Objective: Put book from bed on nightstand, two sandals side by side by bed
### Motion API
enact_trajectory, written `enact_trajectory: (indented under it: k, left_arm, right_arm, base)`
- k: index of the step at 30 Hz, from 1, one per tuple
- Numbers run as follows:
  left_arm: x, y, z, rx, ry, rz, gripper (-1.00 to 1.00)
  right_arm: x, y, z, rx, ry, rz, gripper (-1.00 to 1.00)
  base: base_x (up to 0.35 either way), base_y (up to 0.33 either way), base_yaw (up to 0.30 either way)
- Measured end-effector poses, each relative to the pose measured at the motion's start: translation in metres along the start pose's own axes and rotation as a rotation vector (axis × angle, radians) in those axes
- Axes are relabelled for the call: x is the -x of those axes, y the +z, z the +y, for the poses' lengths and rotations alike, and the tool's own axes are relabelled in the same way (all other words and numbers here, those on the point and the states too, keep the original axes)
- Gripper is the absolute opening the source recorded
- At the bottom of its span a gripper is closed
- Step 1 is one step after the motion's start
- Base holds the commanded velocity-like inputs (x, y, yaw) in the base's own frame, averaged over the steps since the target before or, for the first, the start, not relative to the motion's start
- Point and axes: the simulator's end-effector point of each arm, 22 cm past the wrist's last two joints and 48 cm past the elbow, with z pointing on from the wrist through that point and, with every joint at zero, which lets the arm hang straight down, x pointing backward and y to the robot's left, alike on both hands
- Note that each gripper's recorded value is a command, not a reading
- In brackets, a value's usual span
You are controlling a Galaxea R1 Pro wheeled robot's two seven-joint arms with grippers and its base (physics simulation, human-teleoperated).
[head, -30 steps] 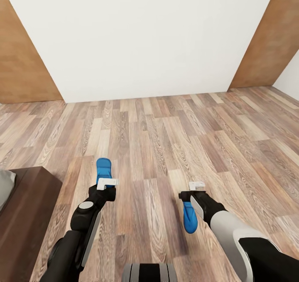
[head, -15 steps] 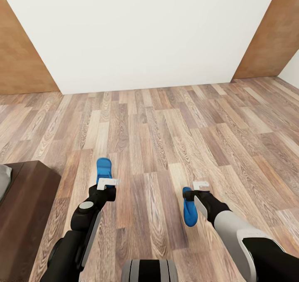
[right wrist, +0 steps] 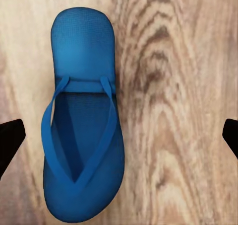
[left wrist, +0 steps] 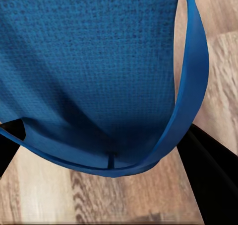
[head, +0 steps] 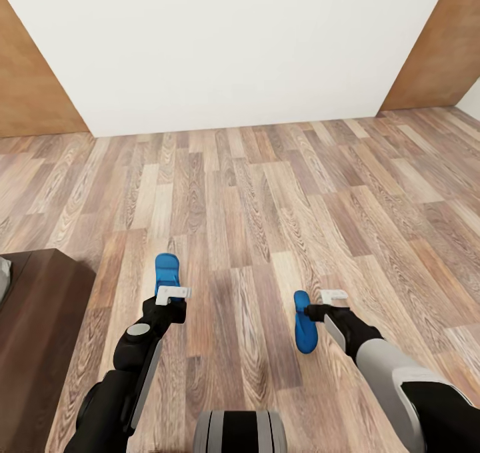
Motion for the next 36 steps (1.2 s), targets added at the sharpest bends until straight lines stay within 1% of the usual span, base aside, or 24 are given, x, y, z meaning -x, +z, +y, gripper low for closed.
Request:
enact_trajectory:
  k: [3,8,18,19,22,23,24,25,34,36]
  left_arm:
    - [-0.006,0.004,-0.001,-0.001,0.000,0.012,-1.00]
    - [-0.016,0.011,-0.002,-0.003,0.001,0.033,-1.00]
    - [-0.037,0.023,-0.003,-0.006,0.001,0.073,-1.00]
    - [-0.039,0.024,-0.004,-0.007,0.001,0.077,-1.00]
    - [-0.045,0.028,-0.004,-0.008,0.001,0.090,-1.00]
    - [-0.048,0.029,-0.005,-0.009,0.001,0.094,-1.00]
    - [-0.048,0.029,-0.005,-0.010,0.001,0.094,-1.00]
    - [-0.048,0.029,-0.005,-0.010,0.001,0.094,-1.00]
    - [-0.048,0.029,-0.005,-0.011,-0.001,0.094,-1.00]
    - [-0.052,0.031,-0.006,-0.012,-0.002,0.102,-1.00]
  right_arm:
    - [0.004,0.005,0.003,0.012,-0.001,-0.034,1.00]
    - [0.000,0.013,0.006,0.018,-0.005,-0.042,1.00]
    - [-0.025,0.029,0.010,0.022,-0.015,0.005,1.00]
    - [-0.032,0.031,0.011,0.022,-0.020,0.030,1.00]
    - [-0.039,0.035,0.011,0.023,-0.023,0.045,1.00]
    - [-0.038,0.037,0.011,0.024,-0.023,0.039,1.00]
    - [-0.021,0.035,0.011,0.023,-0.026,-0.003,1.00]
    - [-0.019,0.035,0.011,0.022,-0.027,-0.008,1.00]
    - [-0.016,0.035,0.009,0.018,-0.026,-0.014,1.00]
    - [-0.020,0.038,0.010,0.018,-0.026,-0.005,1.00]
  base:
    - [0.000,0.000,0.000]
    - [0.000,0.000,0.000]
    - [0.000,0.000,0.000]
    - [0.000,0.000,0.000]
    - [0.000,0.000,0.000]
    - [0.000,0.000,0.000]
    - [0.000,0.000,0.000]
    - [0.000,0.000,0.000]
    - [0.000,0.000,0.069]
    - [0.000,0.000,0.014]
